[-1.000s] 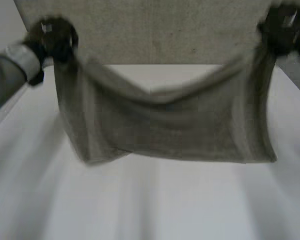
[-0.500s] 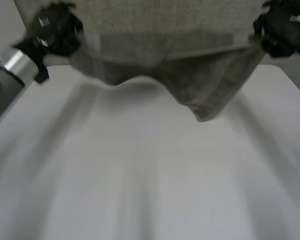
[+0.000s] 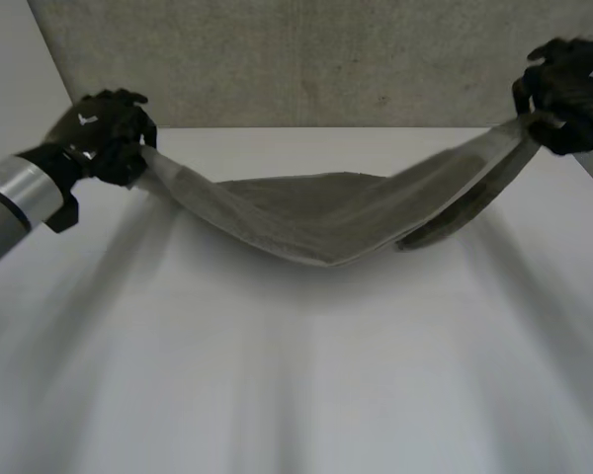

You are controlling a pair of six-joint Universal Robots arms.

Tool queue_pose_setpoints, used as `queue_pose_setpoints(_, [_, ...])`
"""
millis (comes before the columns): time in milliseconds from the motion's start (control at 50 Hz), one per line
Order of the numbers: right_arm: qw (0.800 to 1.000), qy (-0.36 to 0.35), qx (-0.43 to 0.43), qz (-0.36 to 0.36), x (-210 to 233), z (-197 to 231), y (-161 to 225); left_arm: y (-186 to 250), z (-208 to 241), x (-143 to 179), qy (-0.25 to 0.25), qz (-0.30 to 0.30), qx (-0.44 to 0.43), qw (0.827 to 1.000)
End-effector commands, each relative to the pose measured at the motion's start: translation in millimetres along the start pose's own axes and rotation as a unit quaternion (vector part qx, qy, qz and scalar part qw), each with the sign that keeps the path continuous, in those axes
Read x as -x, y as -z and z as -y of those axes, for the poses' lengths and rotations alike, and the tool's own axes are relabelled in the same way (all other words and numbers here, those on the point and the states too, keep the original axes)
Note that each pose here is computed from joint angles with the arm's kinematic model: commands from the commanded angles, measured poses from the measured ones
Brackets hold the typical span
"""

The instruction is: Fold the towel.

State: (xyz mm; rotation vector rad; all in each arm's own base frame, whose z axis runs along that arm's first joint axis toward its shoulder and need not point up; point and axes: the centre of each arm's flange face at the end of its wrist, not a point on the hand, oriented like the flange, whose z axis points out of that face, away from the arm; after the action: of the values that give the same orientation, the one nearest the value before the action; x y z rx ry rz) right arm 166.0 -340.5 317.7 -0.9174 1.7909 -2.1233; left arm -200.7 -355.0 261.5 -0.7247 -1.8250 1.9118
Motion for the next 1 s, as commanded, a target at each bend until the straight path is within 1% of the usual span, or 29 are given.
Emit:
queue_pose_setpoints(20, [0.999, -0.014, -0.019, -0.039, -12, 40, 20, 23, 45, -7, 0.027, 0.008, -0.018, 0.999])
queue_pose_setpoints(140, [0.998, -0.005, -0.04, -0.054, -20, 63, 27, 38, 82, -4, 0.039, 0.021, -0.061, 0.997])
queue_pose_setpoints(240, [0.997, -0.007, -0.036, -0.061, -25, 60, 22, 36, 94, 4, 0.052, 0.027, -0.079, 0.995])
queue_pose_setpoints(280, [0.998, -0.011, -0.027, -0.061, -26, 51, 16, 31, 92, 8, 0.06, 0.033, -0.077, 0.995])
queue_pose_setpoints(320, [0.998, -0.016, -0.018, -0.06, -28, 41, 8, 18, 75, 21, 0.073, 0.052, -0.062, 0.994])
queue_pose_setpoints(380, [0.999, -0.022, -0.006, -0.049, -21, 27, -7, 9, 67, 25, 0.078, 0.059, -0.056, 0.994])
queue_pose_setpoints(420, [0.999, -0.018, 0.002, -0.048, -18, 19, -15, -9, 48, 32, 0.09, 0.069, -0.042, 0.993])
queue_pose_setpoints(440, [0.999, -0.011, 0.012, -0.052, -16, 10, -24, -9, 48, 32, 0.09, 0.069, -0.042, 0.993])
queue_pose_setpoints(460, [0.998, 0.0, 0.023, -0.058, -14, 1, -33, -20, 41, 34, 0.093, 0.07, -0.039, 0.992])
queue_pose_setpoints(520, [0.998, 0.01, 0.029, -0.062, -13, -7, -41, -41, 30, 37, 0.093, 0.074, -0.042, 0.992])
queue_pose_setpoints(560, [0.996, 0.037, 0.025, -0.079, -14, -13, -60, -51, 28, 41, 0.09, 0.081, -0.049, 0.991])
queue_pose_setpoints(580, [0.996, 0.037, 0.025, -0.079, -14, -14, -60, -59, 32, 46, 0.084, 0.09, -0.062, 0.99])
queue_pose_setpoints(600, [0.994, 0.048, 0.015, -0.095, -18, -11, -68, -59, 32, 46, 0.084, 0.09, -0.062, 0.99])
queue_pose_setpoints(620, [0.992, 0.061, -0.009, -0.113, -25, 1, -75, -65, 41, 50, 0.076, 0.101, -0.082, 0.989])
queue_pose_setpoints(640, [0.992, 0.061, -0.01, -0.113, -25, 1, -75, -70, 56, 52, 0.065, 0.106, -0.106, 0.987])
queue_pose_setpoints(660, [0.988, 0.076, -0.042, -0.131, -33, 21, -78, -70, 56, 52, 0.065, 0.106, -0.106, 0.987])
queue_pose_setpoints(680, [0.983, 0.085, -0.073, -0.144, -38, 41, -78, -72, 73, 51, 0.056, 0.105, -0.131, 0.984])
queue_pose_setpoints(700, [0.983, 0.085, -0.074, -0.144, -38, 41, -78, -71, 91, 48, 0.047, 0.102, -0.157, 0.981])
queue_pose_setpoints(720, [0.977, 0.091, -0.11, -0.157, -43, 65, -74, -71, 92, 48, 0.047, 0.102, -0.158, 0.981])
queue_pose_setpoints(740, [0.972, 0.087, -0.142, -0.164, -47, 86, -69, -67, 114, 47, 0.033, 0.1, -0.19, 0.976])
queue_pose_setpoints(760, [0.972, 0.087, -0.143, -0.164, -47, 86, -69, -67, 114, 47, 0.033, 0.1, -0.191, 0.976])
queue_pose_setpoints(780, [0.971, 0.078, -0.16, -0.163, -48, 96, -66, -61, 135, 45, 0.02, 0.097, -0.219, 0.971])
queue_pose_setpoints(800, [0.971, 0.077, -0.16, -0.163, -48, 96, -66, -60, 135, 45, 0.019, 0.097, -0.22, 0.971])
queue_pose_setpoints(820, [0.971, 0.065, -0.165, -0.158, -49, 98, -65, -55, 147, 42, 0.012, 0.093, -0.239, 0.967])
queue_pose_setpoints(860, [0.974, 0.056, -0.161, -0.15, -46, 94, -64, -53, 147, 41, 0.014, 0.089, -0.241, 0.966])
queue_pose_setpoints(900, [0.982, 0.045, -0.134, -0.125, -39, 74, -64, -53, 139, 42, 0.02, 0.085, -0.232, 0.969])
queue_pose_setpoints(940, [0.985, 0.042, -0.123, -0.115, -38, 65, -62, -53, 116, 41, 0.032, 0.073, -0.2, 0.977])
queue_pose_setpoints(960, [0.985, 0.042, -0.123, -0.115, -38, 64, -62, -53, 116, 41, 0.032, 0.073, -0.2, 0.977])
queue_pose_setpoints(1000, [0.99, 0.031, -0.099, -0.093, -32, 44, -61, -53, 83, 35, 0.046, 0.056, -0.154, 0.985])
